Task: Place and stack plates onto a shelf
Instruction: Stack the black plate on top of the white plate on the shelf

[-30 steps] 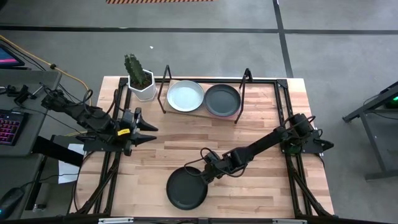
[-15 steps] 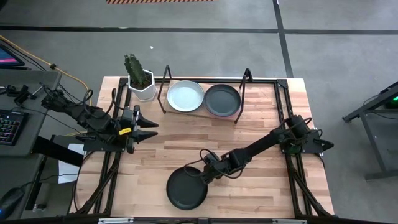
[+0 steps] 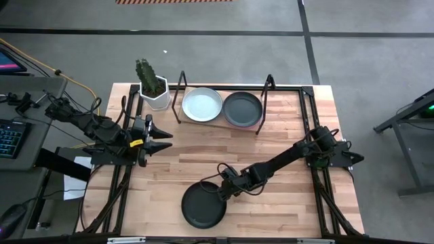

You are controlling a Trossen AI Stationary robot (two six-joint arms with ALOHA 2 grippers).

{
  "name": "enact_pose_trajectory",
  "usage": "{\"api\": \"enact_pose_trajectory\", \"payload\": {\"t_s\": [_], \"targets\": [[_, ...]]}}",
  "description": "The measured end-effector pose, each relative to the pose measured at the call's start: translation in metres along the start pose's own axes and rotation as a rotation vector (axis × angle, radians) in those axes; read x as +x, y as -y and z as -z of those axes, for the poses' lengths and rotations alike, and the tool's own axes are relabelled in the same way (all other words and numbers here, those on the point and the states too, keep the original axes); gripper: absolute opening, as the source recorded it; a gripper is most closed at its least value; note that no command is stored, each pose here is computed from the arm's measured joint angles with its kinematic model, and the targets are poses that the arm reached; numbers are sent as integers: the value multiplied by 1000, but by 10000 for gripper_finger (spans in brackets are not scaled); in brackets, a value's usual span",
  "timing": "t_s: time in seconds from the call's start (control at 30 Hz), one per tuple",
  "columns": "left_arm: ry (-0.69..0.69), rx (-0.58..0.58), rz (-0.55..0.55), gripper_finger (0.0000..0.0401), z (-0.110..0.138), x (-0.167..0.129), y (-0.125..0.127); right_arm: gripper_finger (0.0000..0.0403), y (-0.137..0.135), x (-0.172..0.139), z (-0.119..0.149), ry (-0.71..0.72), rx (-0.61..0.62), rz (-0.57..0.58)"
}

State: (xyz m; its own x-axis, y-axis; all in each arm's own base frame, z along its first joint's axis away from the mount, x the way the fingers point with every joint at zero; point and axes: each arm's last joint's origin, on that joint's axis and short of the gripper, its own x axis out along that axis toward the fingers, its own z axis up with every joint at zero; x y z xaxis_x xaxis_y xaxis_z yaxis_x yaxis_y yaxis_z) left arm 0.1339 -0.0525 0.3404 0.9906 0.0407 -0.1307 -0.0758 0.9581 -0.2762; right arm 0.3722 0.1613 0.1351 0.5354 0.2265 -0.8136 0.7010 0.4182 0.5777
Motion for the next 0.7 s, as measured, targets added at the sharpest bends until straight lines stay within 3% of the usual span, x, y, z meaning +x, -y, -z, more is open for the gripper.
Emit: {"api": "enact_pose_trajectory", "payload": {"t_s": [0.27,0.37,0.53,0.7], "targets": [[10,-2,-13,152,-1,0,0,181,-1,4,8,-18,10,-20],[18,-4,-25,152,-1,0,-1,137,-1,4,8,-15,22,-16],[18,-4,-26,152,-1,0,-1,18,-1,4,7,7,9,-14],[35,-14,-26,152,-3,-1,-1,6,-4,-1,3,11,1,-38]]}}
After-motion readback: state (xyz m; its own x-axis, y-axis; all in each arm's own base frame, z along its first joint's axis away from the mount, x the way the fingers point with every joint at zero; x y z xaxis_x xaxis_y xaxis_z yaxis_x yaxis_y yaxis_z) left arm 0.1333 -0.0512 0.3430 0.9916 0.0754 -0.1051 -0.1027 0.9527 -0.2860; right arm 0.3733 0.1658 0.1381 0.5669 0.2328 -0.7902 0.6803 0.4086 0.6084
